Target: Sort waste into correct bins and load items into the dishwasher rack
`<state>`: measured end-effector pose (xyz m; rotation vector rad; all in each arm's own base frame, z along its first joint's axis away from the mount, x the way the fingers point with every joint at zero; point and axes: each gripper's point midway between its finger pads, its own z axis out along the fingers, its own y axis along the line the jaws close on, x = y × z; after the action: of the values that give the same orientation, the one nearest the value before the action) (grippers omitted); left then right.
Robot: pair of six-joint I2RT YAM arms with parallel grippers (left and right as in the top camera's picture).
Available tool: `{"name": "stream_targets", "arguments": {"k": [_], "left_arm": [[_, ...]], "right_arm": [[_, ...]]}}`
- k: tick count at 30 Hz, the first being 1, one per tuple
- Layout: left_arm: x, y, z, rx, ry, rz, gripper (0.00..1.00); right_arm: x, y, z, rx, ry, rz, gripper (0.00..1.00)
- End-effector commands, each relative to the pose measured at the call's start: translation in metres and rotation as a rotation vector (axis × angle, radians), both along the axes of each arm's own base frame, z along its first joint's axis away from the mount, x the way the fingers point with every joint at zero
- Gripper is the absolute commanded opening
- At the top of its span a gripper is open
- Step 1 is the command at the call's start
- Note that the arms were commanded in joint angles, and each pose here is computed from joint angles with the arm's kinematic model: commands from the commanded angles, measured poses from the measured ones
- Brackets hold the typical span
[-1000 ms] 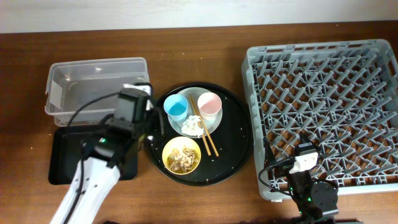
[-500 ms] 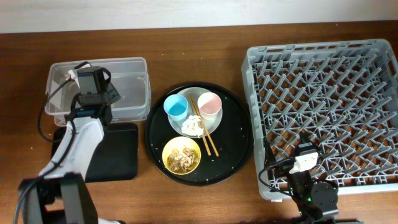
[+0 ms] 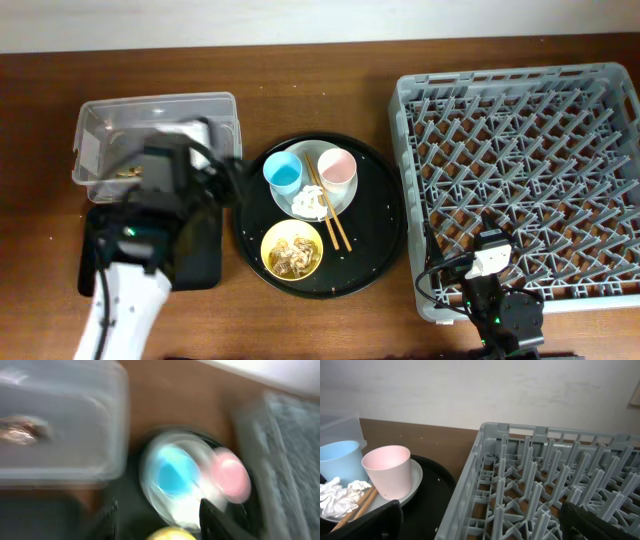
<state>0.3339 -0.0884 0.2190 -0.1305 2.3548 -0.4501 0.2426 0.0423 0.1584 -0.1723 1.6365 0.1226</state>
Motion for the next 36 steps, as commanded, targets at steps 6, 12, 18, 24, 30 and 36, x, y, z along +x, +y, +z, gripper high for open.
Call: {"name": "stream_targets", "arguments": {"k": [6,12,18,24,30,36], "left_arm": [[-0.043,-0.089,-0.075,0.187,0.207,-0.273,0.65],[-0.02,-0.096,-0.126,0.298,0.255,-0.246,0.71],[-0.012,-0.101,-0.166,0.326,0.317,-0.251,0.72],[-0.006,-0.108,-0.186,0.329,0.327,-0.258,0.72],[-0.005,-0.118,-0.188,0.328,0.306,-0.275,0.46],[-0.004,-0.118,-0.185,0.324,0.298,-0.275,0.09]], "right_arm": [[0.0,0.0,-0.003,0.0,0.006,-0.002,0.98],[0.0,0.0,-0.003,0.0,0.006,-0.002,0.98],[0.0,0.0,-0.003,0.0,0.006,-0.002,0.98],[0.0,0.0,-0.003,0.0,0.006,-0.002,0.98],[0.0,0.0,-0.003,0.0,0.006,-0.002,0.98],[0.0,0.0,-0.003,0.0,0.006,-0.002,0.98]]}}
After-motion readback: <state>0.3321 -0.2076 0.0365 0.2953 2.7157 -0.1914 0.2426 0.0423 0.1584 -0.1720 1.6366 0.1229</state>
